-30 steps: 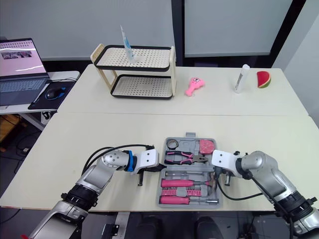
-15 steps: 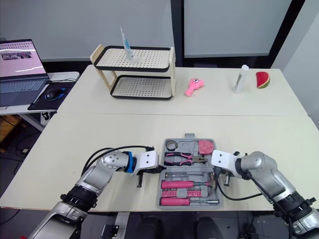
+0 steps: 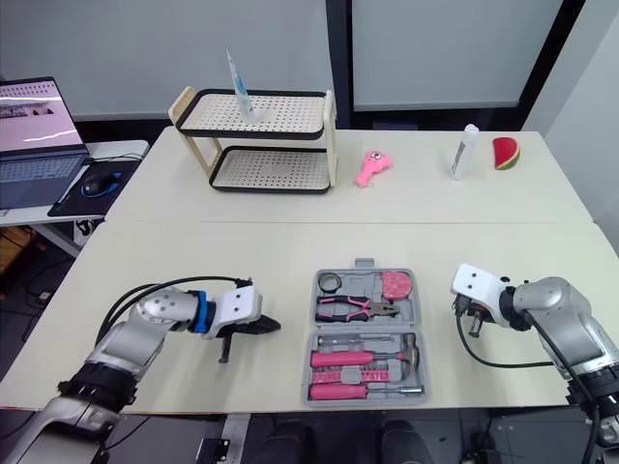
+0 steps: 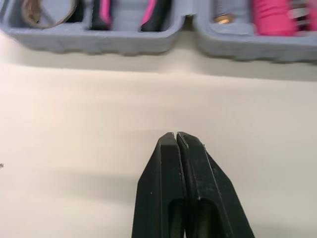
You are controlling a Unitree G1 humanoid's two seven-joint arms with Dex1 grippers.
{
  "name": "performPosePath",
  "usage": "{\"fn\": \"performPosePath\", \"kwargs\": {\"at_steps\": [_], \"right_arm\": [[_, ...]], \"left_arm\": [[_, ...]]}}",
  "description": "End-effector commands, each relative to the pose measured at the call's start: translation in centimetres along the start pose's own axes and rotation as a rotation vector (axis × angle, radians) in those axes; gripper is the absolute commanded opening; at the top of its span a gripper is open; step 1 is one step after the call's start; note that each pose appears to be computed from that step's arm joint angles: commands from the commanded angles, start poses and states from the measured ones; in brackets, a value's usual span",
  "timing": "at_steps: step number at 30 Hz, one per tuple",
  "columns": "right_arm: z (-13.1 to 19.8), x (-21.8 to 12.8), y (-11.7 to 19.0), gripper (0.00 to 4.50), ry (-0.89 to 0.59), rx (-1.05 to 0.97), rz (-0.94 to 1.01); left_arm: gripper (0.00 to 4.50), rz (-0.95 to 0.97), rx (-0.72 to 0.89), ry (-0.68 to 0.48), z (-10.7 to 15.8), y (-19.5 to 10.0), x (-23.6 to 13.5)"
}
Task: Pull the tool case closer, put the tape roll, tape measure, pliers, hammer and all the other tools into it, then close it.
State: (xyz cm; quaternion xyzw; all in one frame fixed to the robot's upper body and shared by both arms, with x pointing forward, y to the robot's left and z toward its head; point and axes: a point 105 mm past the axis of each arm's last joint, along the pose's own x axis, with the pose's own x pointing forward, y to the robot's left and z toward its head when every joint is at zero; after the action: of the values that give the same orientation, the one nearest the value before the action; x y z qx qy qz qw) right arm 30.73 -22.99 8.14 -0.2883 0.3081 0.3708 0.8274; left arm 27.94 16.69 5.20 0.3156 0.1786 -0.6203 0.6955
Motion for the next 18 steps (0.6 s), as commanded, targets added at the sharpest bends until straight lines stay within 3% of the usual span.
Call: {"fn": "performPosePath", "kwargs": {"at_steps": [1, 6, 9, 14, 18], "right_arm": [[1.3, -1.3, -0.8, 0.98, -0.137, 0.282, 0.002], [2.5, -1.7, -1.2, 1.84, -0.275, 0.627, 0.028], [2.9, -1.5, -1.5, 2.38, -0.320, 0.752, 0.031], [2.7, -0.5, -1.7, 3.32, -0.353, 0.910, 0.031], [2.8, 0.2, -1.9, 4.47, -0.363, 0.965, 0.034]], "left_arm": [[0.00, -0.065, 0.053, -0.141, 3.1, -2.0, -1.0], [0.00, -0.138, 0.035, -0.304, 7.3, -5.4, -0.1], [0.00, -0.142, 0.123, -0.338, 8.6, -6.1, 1.3], [0.00, -0.140, 0.146, -0.311, 8.4, -5.9, 4.7], [0.00, -0.153, 0.143, -0.268, 7.7, -5.6, 6.7]]}}
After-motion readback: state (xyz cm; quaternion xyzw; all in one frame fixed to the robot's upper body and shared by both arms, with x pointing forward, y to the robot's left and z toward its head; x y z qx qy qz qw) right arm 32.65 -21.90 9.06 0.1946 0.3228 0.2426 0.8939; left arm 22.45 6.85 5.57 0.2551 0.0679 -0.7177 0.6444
